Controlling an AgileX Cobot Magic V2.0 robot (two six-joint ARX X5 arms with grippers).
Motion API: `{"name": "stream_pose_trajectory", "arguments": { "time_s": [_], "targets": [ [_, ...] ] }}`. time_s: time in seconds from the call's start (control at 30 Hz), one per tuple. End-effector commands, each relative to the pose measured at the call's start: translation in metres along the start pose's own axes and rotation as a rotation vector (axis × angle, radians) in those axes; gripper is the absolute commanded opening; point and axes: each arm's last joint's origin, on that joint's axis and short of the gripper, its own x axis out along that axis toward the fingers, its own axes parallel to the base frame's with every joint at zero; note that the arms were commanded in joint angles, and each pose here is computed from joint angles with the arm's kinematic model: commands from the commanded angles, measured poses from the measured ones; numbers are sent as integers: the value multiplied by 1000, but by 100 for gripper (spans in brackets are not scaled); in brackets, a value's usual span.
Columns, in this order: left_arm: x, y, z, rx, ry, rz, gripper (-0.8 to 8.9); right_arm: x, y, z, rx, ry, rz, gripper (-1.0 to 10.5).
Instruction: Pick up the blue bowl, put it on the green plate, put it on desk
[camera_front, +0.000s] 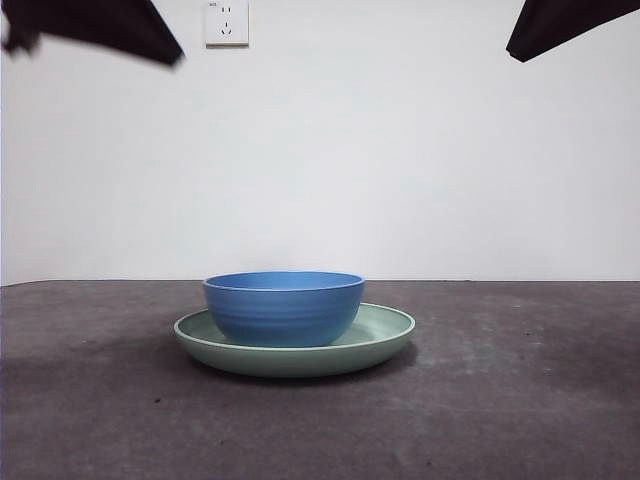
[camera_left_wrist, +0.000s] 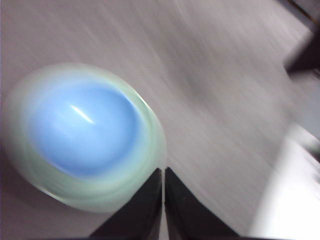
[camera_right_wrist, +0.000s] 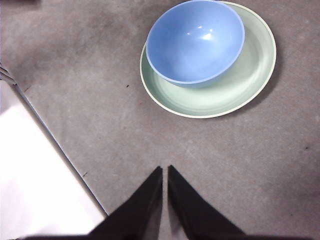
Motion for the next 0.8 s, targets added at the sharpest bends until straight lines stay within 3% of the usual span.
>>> {"name": "stream_pose_trajectory", "arguments": {
  "time_s": [0.03, 0.17, 0.3, 0.4, 0.53, 0.8],
  "targets": [
    [-29, -2, 15, 119, -219, 157, 9, 0, 1, 4, -16, -12, 5, 12],
    [-76, -4, 15, 202, -517, 395, 9, 0, 1, 4, -16, -12, 5, 12],
    [-103, -6, -12, 226, -663, 633, 9, 0, 1, 4, -16, -12, 5, 12],
    [-107, -5, -39, 204, -674, 784, 9, 0, 1, 4, -16, -12, 5, 12],
    [-99, 2, -75, 163, -650, 909, 9, 0, 1, 4, -16, -12, 5, 12],
    [-65, 20, -138, 105, -561, 937, 9, 0, 1, 4, -16, -12, 5, 12]
  ]
}}
